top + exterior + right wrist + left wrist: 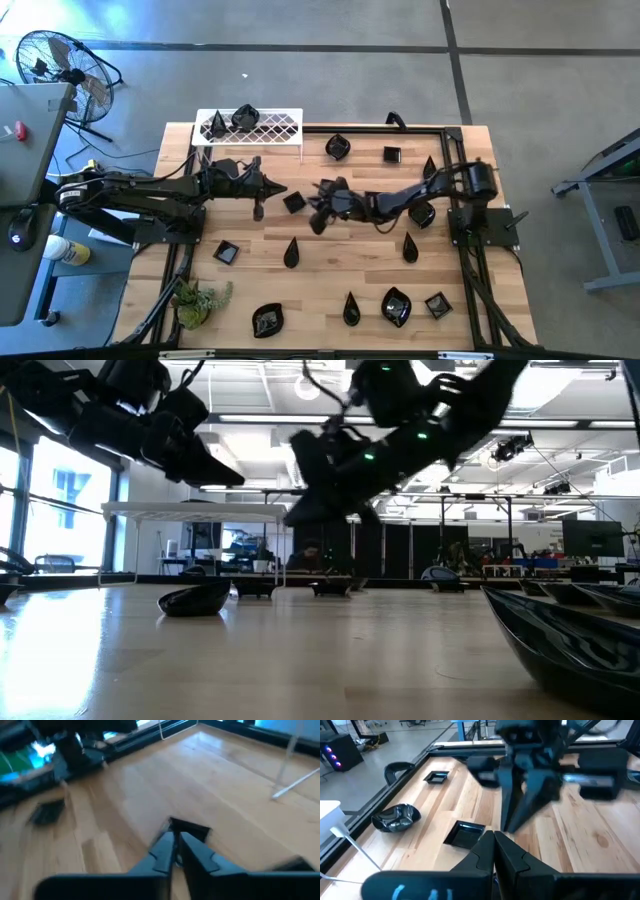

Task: Pick & Place Mini shaped plates
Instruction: Put the square plate on the shelf

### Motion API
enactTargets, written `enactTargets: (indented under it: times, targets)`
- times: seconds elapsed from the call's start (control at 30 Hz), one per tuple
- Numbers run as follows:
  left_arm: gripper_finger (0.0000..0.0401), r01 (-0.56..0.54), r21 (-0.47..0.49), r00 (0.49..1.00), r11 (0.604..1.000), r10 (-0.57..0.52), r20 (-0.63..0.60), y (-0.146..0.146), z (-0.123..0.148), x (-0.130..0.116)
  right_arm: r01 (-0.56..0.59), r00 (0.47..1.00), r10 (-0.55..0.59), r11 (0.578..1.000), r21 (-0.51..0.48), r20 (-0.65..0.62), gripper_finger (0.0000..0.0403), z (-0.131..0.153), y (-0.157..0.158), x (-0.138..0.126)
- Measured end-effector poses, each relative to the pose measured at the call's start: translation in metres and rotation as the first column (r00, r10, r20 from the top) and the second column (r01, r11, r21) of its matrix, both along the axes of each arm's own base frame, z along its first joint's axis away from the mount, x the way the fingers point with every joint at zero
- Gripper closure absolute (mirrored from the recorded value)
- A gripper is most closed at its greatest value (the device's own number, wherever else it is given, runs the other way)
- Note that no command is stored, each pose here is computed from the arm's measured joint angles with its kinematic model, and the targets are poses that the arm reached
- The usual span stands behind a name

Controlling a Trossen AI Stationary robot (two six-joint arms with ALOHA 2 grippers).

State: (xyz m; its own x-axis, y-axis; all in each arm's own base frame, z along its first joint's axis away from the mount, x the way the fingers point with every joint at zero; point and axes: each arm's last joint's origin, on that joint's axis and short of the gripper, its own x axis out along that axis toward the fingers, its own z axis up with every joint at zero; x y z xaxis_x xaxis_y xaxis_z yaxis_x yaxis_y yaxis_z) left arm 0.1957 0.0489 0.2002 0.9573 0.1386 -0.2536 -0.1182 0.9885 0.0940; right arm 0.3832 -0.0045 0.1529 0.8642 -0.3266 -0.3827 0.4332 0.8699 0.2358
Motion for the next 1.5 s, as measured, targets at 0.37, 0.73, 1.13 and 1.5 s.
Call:
enactTargets:
  times: [0.37,0.73,1.13,1.5]
  targets:
    - [0.04,-0.117,-0.019,0.976,0.993,0.112,-0.186,-0.011,0.007,0.005,-0.145,0.966,0.174,0.977,-0.153,0.192,0.0398,-0.014,-0.03,-0.068]
    - [0.037,-0.276,-0.121,0.897,0.953,0.211,-0.39,-0.024,0.001,0.028,-0.047,0.982,0.076,0.985,-0.165,0.173,0.04,-0.031,-0.049,-0.097]
    - [0.03,-0.286,-0.174,0.809,0.942,0.14,-0.571,-0.022,-0.012,0.079,-0.05,0.983,0.08,0.983,-0.179,0.165,0.0397,-0.033,-0.048,-0.102]
    - [0.03,-0.336,-0.19,0.76,0.922,0.147,-0.633,-0.02,-0.033,0.105,-0.054,0.985,0.086,0.978,-0.204,0.152,0.0395,-0.033,-0.048,-0.102]
